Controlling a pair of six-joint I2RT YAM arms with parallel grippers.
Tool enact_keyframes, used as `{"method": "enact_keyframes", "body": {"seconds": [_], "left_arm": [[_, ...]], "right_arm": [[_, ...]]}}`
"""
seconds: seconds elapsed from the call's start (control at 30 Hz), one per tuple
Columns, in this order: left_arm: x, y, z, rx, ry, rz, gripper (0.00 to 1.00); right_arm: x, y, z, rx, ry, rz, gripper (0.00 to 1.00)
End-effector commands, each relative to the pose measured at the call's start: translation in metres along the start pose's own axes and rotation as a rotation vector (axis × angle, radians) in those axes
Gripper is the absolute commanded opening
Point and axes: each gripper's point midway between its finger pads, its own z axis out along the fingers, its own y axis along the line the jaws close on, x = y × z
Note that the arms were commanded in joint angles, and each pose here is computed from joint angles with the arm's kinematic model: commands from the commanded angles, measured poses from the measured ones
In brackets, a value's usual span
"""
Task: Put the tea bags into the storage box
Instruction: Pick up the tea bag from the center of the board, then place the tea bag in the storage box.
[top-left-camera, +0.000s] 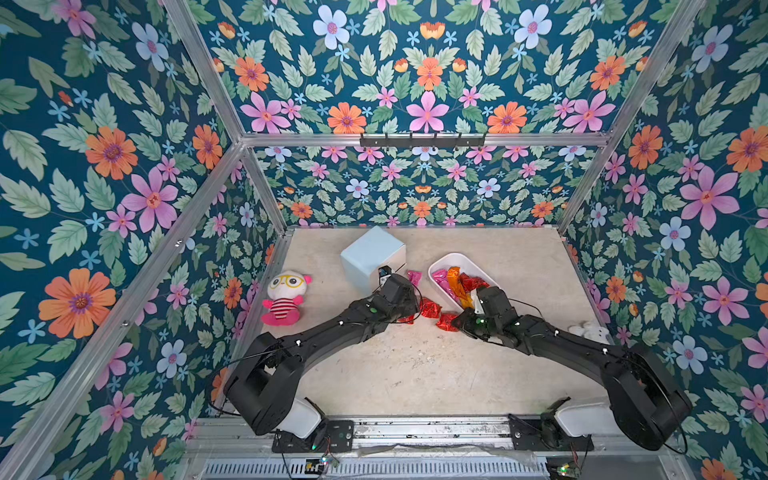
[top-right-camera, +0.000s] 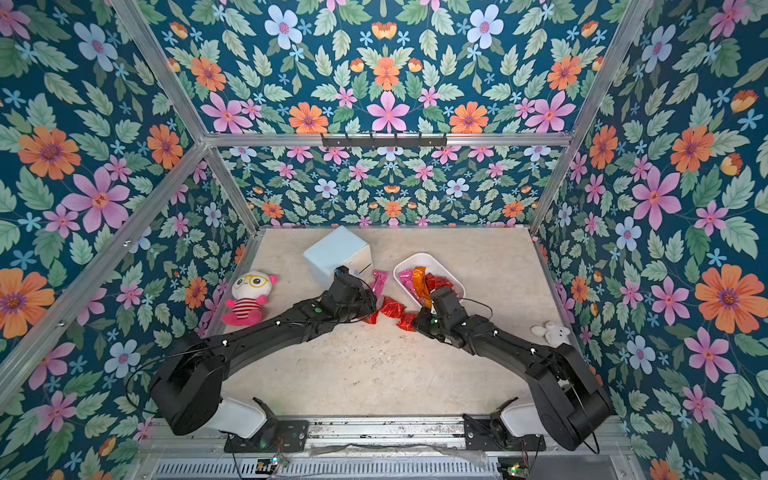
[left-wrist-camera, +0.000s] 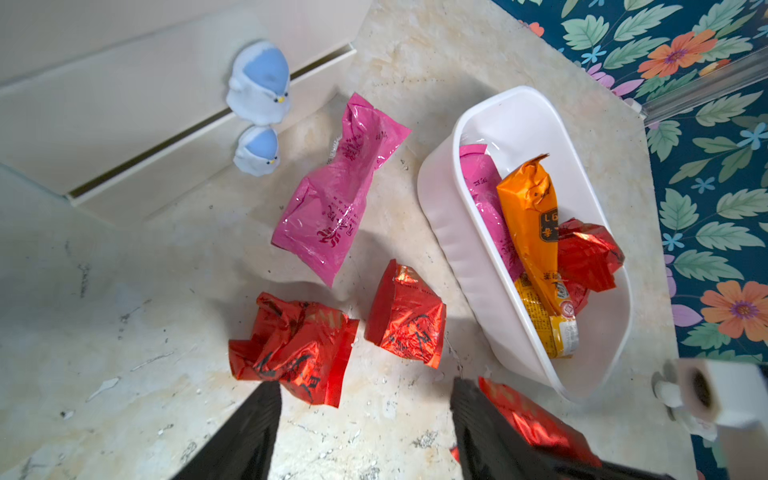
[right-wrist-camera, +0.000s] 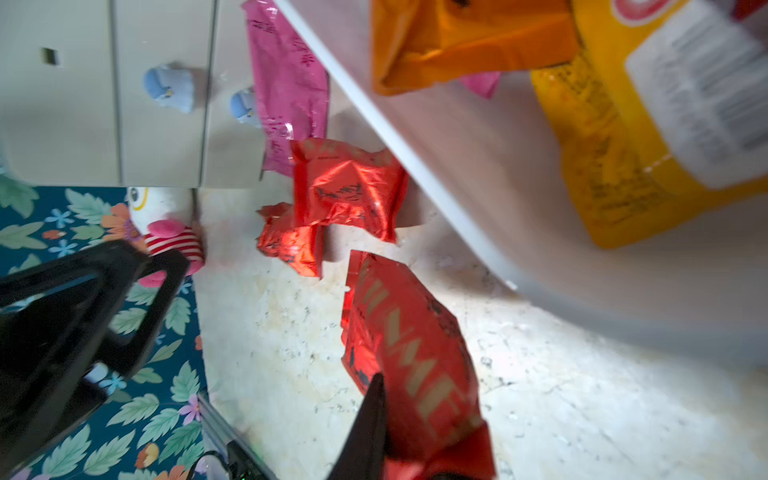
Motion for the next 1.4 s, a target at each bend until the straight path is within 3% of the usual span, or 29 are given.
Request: {"method": "enact_keyframes", "body": {"seconds": [0.0, 0.17, 0.43, 0.63, 0.9, 0.97, 1.13, 1.37], "left_arm": [[-0.006, 0.004, -0.001, -0.028, -0.024, 0.02, 0.71], [-0.007, 0.005, 0.002, -0.037, -0.018, 0.028, 0.71], [-0.005, 0.009, 0.002, -0.057, -0.014, 0.02, 0.72], [0.0, 0.02, -0.004, -0.076, -0.022, 0.0, 0.72], [0.002, 0.041, -0.019, -0.138, -0.04, -0.005, 0.8], [0.005, 0.045, -0.021, -0.14, -0.04, -0.013, 0.8], [0.013, 0.052, -0.02, -0.143, -0.023, -0.005, 0.81], [0.022, 0.048, -0.01, -0.104, 0.012, 0.028, 0.8]], "right_arm": [[-0.008, 0.017, -0.016, -0.027, -0.03, -0.021, 0.17], [-0.047, 0.024, -0.039, 0.069, -0.178, -0.097, 0.17], [-0.121, 0.027, -0.035, 0.122, -0.294, -0.111, 0.16], [-0.148, 0.041, 0.003, 0.125, -0.244, -0.147, 0.16], [-0.154, 0.021, 0.051, 0.185, -0.175, -0.123, 0.19], [-0.151, 0.02, 0.056, 0.175, -0.159, -0.121, 0.23], [-0.146, 0.023, 0.058, 0.158, -0.129, -0.132, 0.42], [-0.151, 0.043, 0.016, 0.137, -0.199, -0.178, 0.56]]}}
